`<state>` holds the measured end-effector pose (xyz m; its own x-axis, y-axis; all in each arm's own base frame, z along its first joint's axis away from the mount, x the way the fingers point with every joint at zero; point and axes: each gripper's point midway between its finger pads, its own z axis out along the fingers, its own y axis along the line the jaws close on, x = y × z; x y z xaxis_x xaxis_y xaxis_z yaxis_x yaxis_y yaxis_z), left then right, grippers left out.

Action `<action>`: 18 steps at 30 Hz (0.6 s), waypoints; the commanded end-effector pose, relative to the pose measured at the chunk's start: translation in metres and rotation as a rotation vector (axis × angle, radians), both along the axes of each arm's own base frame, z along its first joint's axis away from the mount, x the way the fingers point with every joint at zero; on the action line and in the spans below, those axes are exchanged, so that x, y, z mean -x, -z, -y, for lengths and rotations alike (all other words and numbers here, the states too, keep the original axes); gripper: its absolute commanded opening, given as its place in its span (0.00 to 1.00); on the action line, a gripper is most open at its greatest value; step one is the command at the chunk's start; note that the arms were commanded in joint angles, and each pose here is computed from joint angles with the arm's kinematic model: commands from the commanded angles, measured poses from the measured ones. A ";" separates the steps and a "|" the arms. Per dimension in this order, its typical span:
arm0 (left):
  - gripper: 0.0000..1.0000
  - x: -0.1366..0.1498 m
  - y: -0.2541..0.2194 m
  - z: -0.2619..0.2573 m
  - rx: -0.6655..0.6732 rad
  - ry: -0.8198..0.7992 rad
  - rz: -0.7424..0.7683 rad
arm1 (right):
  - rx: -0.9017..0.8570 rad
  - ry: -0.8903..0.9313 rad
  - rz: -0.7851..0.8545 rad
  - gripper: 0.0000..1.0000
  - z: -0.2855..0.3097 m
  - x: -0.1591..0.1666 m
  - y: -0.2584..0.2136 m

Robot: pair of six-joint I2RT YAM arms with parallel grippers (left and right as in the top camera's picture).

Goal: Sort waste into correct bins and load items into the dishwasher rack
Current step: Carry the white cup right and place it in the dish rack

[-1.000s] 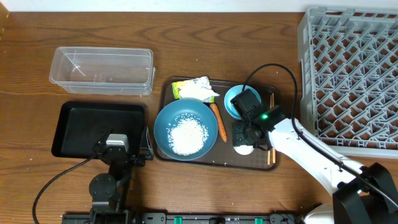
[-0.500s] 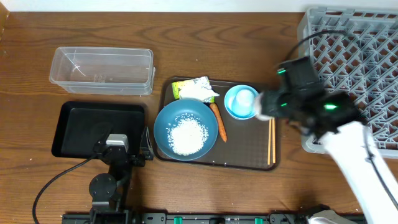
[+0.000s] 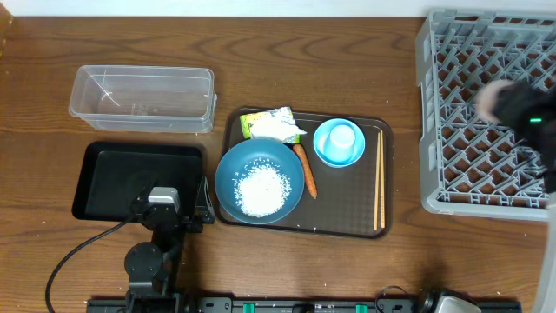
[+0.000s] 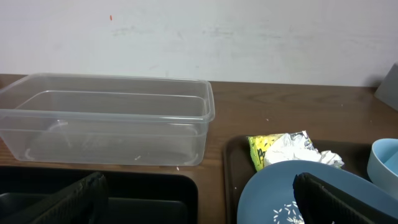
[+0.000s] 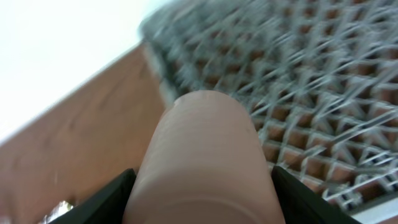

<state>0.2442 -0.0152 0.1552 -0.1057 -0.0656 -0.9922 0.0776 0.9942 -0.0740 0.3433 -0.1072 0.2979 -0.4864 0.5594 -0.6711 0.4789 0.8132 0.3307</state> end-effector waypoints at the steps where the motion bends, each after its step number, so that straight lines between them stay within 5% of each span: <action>1: 0.98 0.001 0.015 0.003 -0.002 0.017 -0.041 | -0.017 0.068 0.054 0.54 0.047 -0.003 -0.006; 9: 0.98 0.001 0.015 0.003 -0.002 0.017 -0.041 | -0.015 0.242 -0.013 0.59 0.157 -0.005 0.051; 18: 0.98 0.001 0.015 0.003 -0.002 0.017 -0.041 | -0.109 0.311 -0.168 0.70 0.204 0.008 0.135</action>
<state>0.2442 -0.0152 0.1553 -0.1053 -0.0656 -0.9923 0.0777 0.9942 -0.0740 0.3384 -0.3011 0.1623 -0.3770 0.7721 -0.5116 0.7579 0.5747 0.3087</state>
